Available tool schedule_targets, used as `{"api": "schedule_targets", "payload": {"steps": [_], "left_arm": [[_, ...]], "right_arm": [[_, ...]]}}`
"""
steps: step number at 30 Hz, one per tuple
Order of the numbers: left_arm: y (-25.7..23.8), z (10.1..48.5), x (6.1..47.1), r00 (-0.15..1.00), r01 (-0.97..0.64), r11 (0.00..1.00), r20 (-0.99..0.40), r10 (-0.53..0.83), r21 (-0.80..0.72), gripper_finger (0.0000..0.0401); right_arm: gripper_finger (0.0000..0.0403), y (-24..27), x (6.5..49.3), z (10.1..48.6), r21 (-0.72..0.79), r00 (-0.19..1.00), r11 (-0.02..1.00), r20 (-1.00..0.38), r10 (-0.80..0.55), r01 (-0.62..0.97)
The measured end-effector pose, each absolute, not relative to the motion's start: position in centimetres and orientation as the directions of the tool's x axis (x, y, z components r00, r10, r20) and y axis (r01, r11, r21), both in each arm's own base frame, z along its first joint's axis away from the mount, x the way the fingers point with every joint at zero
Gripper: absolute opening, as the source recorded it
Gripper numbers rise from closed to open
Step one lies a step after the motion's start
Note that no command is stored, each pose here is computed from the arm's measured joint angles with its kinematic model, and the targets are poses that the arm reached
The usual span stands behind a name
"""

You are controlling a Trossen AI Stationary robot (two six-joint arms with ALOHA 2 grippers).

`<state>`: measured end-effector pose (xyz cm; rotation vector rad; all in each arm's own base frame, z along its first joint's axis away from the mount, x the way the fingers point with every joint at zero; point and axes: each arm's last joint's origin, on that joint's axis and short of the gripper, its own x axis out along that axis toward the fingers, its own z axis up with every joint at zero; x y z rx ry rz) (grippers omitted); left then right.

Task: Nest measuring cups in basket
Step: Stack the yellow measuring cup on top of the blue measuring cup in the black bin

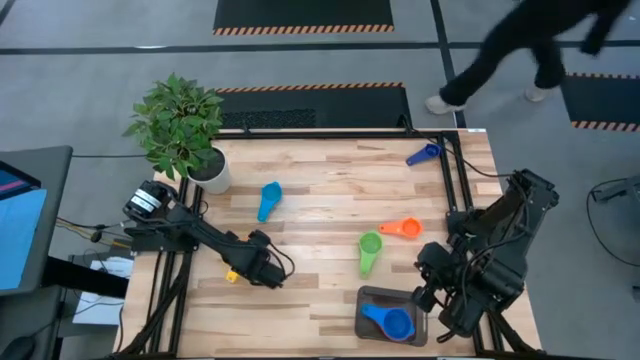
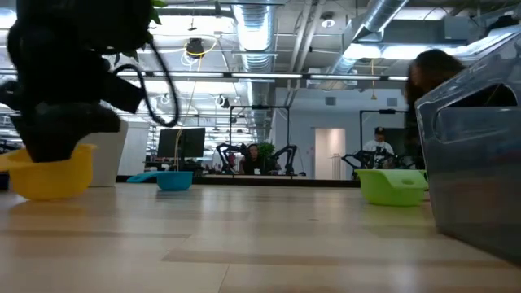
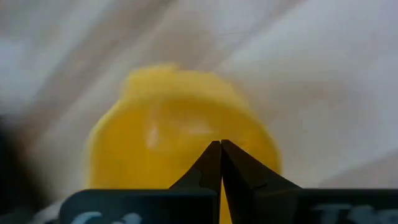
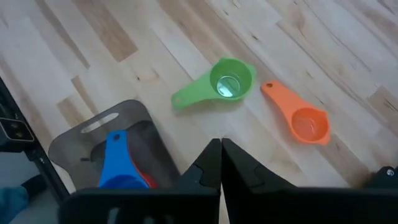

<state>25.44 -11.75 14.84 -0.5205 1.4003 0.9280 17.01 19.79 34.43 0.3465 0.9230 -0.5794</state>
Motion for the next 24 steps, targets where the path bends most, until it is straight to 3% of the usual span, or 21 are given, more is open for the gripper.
{"api": "schedule_targets", "payload": {"steps": [10, 15, 19, 24], "left_arm": [[-9.7, 15.2, 31.0, 0.353, -0.801, 0.571, -0.912, 0.21, -0.179, 0.0], [-9.4, 18.8, 34.4, 0.531, -0.703, 0.632, -0.832, 0.162, -0.325, 0.0], [-10.8, 22.9, 35.9, 0.591, -0.6, 0.717, -0.801, 0.097, -0.356, 0.0], [-13.1, 26.4, 34.5, 0.498, -0.611, 0.741, -0.863, 0.085, -0.279, 0.0]], "right_arm": [[0.0015, 19.9, 16.9, 34.4, 0.035, 0.466, 0.802, -0.828, -0.311, 0.597], [0.0016, 19.9, 16.8, 34.4, 0.031, 0.453, 0.804, -0.839, -0.301, 0.593], [0.0031, 19.9, 16.8, 34.4, 0.031, 0.452, 0.804, -0.84, -0.301, 0.593], [0.0031, 19.9, 16.8, 34.4, 0.034, 0.452, 0.801, -0.84, -0.301, 0.597]]}}
